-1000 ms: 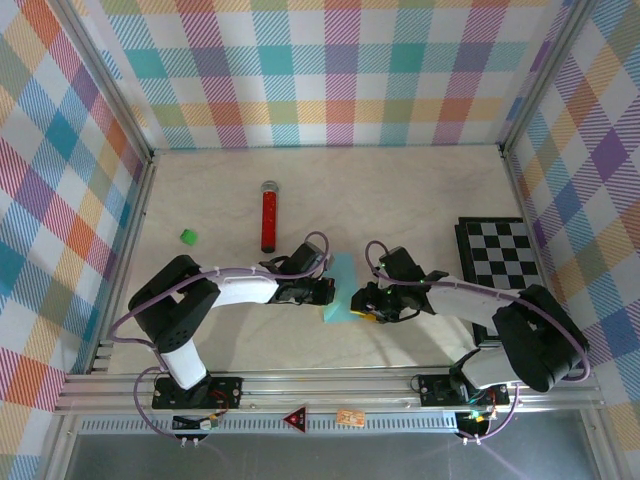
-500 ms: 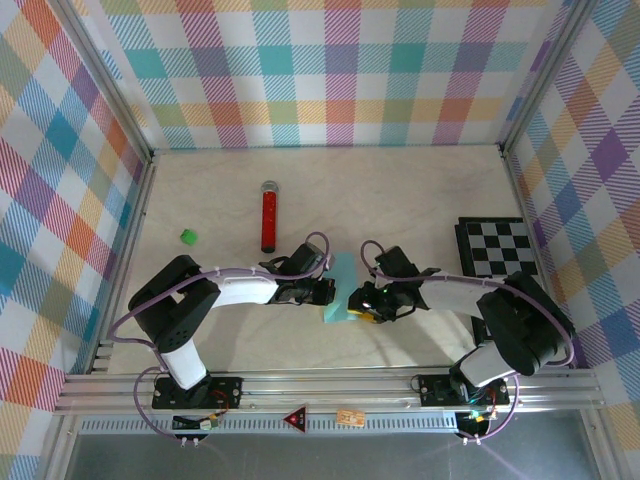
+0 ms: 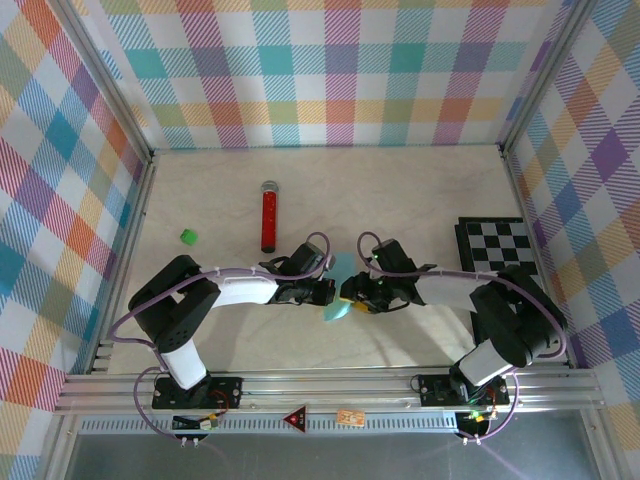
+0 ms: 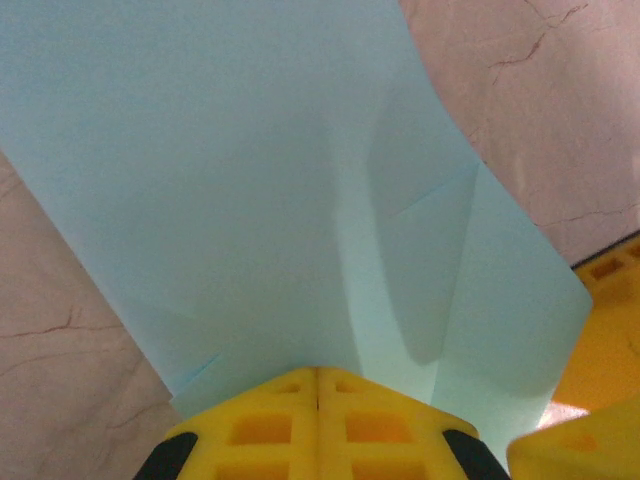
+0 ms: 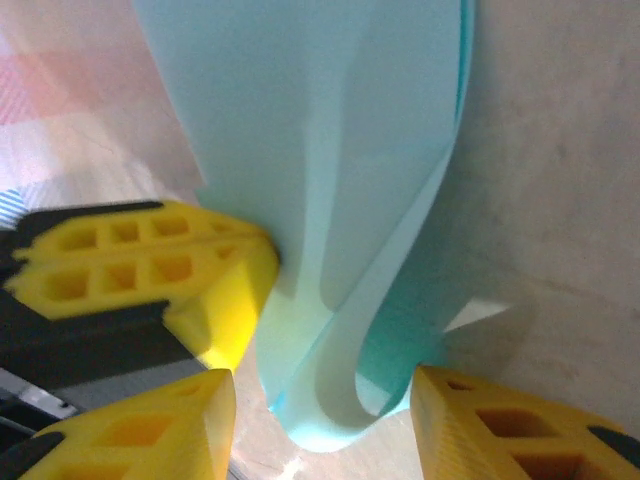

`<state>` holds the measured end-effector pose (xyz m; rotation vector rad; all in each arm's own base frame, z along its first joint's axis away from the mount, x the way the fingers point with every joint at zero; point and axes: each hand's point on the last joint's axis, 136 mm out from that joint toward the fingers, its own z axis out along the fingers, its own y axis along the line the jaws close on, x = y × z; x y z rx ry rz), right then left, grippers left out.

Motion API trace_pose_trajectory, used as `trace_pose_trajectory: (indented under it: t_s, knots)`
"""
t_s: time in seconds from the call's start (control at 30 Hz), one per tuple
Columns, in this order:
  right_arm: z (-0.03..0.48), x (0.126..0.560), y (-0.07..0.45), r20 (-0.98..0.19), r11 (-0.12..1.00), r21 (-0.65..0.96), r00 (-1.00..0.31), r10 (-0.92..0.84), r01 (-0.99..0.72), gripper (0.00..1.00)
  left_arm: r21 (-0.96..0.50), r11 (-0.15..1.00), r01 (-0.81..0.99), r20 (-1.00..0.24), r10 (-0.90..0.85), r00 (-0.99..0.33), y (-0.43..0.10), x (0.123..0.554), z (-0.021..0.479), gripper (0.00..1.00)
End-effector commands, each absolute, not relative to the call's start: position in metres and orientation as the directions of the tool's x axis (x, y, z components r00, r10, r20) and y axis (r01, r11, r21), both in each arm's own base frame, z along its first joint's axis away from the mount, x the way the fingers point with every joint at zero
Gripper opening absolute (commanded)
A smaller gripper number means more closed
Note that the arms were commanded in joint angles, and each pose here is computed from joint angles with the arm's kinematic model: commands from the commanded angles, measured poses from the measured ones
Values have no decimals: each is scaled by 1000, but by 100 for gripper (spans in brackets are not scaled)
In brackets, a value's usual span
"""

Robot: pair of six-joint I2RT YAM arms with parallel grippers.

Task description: Fold a paper plane with a square sheet of paper (pick it up from the middle)

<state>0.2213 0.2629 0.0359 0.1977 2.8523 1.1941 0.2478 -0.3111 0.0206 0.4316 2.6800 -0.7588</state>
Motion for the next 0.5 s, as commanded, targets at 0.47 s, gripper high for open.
trace_pose_trajectory:
  t_s: [0.47]
  knots:
    - [30,255,263,-44,605,794,-988,148,55,38,-440,822,362,-325,230,-917,-302,235,3,0]
